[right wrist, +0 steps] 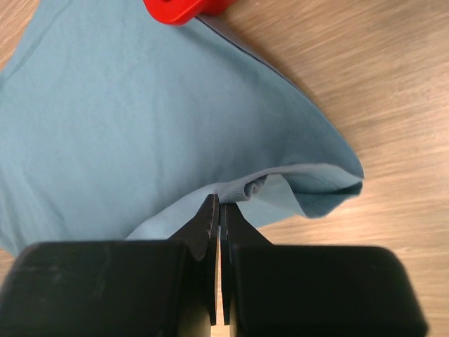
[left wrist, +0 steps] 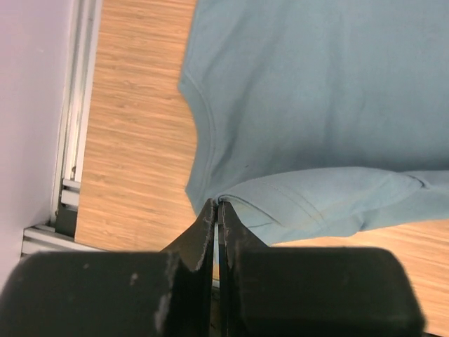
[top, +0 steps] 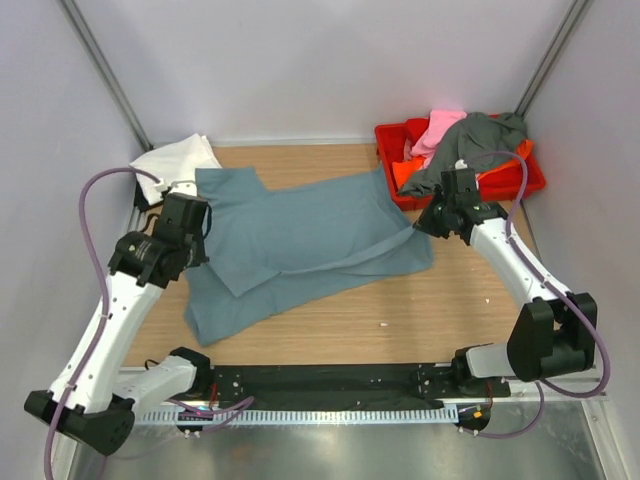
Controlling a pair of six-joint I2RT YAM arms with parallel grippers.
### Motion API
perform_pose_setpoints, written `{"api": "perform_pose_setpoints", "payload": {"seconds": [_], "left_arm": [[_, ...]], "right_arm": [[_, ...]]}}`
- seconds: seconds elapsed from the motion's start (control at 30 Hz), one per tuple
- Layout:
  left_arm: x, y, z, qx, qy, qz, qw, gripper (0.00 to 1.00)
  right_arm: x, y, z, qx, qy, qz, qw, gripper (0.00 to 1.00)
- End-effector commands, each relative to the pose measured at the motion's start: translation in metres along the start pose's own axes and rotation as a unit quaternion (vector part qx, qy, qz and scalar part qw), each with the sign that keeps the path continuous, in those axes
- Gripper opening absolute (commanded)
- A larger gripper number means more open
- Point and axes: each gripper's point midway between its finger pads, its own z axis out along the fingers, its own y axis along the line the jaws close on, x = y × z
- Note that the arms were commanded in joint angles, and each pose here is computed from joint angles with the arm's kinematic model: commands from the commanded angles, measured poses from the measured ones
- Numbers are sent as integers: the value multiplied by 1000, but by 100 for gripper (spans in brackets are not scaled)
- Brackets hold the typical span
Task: Fold and stack the t-shirts
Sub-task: Fold the tshirt
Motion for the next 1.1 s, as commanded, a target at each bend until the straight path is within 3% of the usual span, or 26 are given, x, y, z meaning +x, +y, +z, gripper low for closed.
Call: {"api": "perform_pose_setpoints", "payload": {"seconds": [0.0, 0.63, 0.7, 0.73, 0.77, 0.83, 0.87, 0.9, 1.0, 1.07], "left_arm": [[-14, -21, 12, 50, -7, 31, 998, 0], [-48, -27, 92, 3, 39, 13, 999, 0], [-46, -26, 117, -8, 62, 6, 998, 0], [-45, -27, 128, -7, 74, 1, 997, 1], [-41, -27, 137, -10, 92, -3, 996, 4], [-29, -21, 157, -25, 146, -36, 988, 19], [-28, -27, 159, -7, 154, -47, 987, 31], [-25, -28, 159, -4, 156, -54, 986, 54], [-30, -28, 139, 14, 115, -92, 989, 88], [-32, -24, 118, 21, 88, -119, 989, 94]], "right_arm": [[-23, 20, 5, -28, -24, -15, 999, 1], [-45, 28, 71, 1, 3, -46, 999, 2], [-40, 25, 77, 5, 12, -48, 999, 18], [-37, 24, 79, 7, 18, -51, 999, 47], [-35, 21, 81, 10, 23, -51, 998, 60], [-31, 15, 78, 19, 24, -54, 998, 79], [-35, 15, 70, 20, 11, -59, 998, 82], [-33, 3, 66, 43, 2, -61, 997, 85], [-32, -15, 43, 61, -24, -58, 996, 93], [-25, -19, 35, 51, -28, -49, 997, 96]]}}
